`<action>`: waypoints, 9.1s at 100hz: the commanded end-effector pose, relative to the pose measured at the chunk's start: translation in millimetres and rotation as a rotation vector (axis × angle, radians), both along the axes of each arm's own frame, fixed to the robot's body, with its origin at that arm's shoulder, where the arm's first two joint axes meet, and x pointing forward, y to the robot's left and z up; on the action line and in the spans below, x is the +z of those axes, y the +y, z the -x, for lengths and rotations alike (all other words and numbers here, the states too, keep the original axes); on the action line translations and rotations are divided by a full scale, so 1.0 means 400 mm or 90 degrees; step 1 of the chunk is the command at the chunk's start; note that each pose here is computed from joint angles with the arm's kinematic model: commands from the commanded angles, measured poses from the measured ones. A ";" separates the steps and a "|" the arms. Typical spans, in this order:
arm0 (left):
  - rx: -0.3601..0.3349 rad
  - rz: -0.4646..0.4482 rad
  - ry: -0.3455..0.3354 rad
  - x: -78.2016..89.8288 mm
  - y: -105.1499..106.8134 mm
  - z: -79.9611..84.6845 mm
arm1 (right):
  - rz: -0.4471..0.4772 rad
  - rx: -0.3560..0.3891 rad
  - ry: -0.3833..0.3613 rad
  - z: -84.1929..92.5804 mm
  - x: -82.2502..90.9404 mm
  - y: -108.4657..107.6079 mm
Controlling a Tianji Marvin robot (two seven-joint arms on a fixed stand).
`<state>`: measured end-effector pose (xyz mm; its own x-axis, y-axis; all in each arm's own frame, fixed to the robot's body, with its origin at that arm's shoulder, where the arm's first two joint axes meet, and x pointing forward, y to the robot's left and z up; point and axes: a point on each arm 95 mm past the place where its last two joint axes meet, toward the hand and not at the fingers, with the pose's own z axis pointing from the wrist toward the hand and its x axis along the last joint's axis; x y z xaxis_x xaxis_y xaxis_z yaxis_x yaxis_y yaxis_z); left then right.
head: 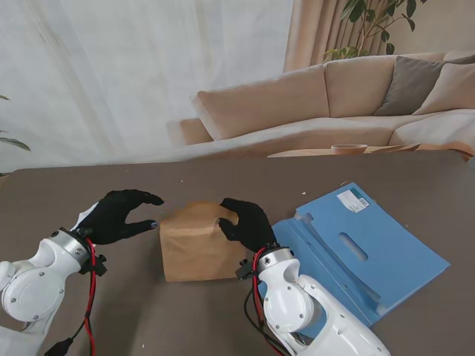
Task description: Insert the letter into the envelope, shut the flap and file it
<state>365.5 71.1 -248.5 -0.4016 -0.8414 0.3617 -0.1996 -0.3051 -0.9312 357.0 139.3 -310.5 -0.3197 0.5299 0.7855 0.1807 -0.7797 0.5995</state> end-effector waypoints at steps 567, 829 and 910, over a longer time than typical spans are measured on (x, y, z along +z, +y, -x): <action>0.106 -0.192 -0.092 -0.152 0.289 -0.169 | -0.023 0.000 0.032 0.014 -0.022 -0.019; -0.175 0.110 -0.346 0.019 -0.207 0.088 | -0.002 -0.013 -0.006 -0.021 0.076 0.026; -0.156 0.087 -0.403 -0.007 -0.178 0.065 | -0.047 -0.001 0.037 -0.012 0.091 0.033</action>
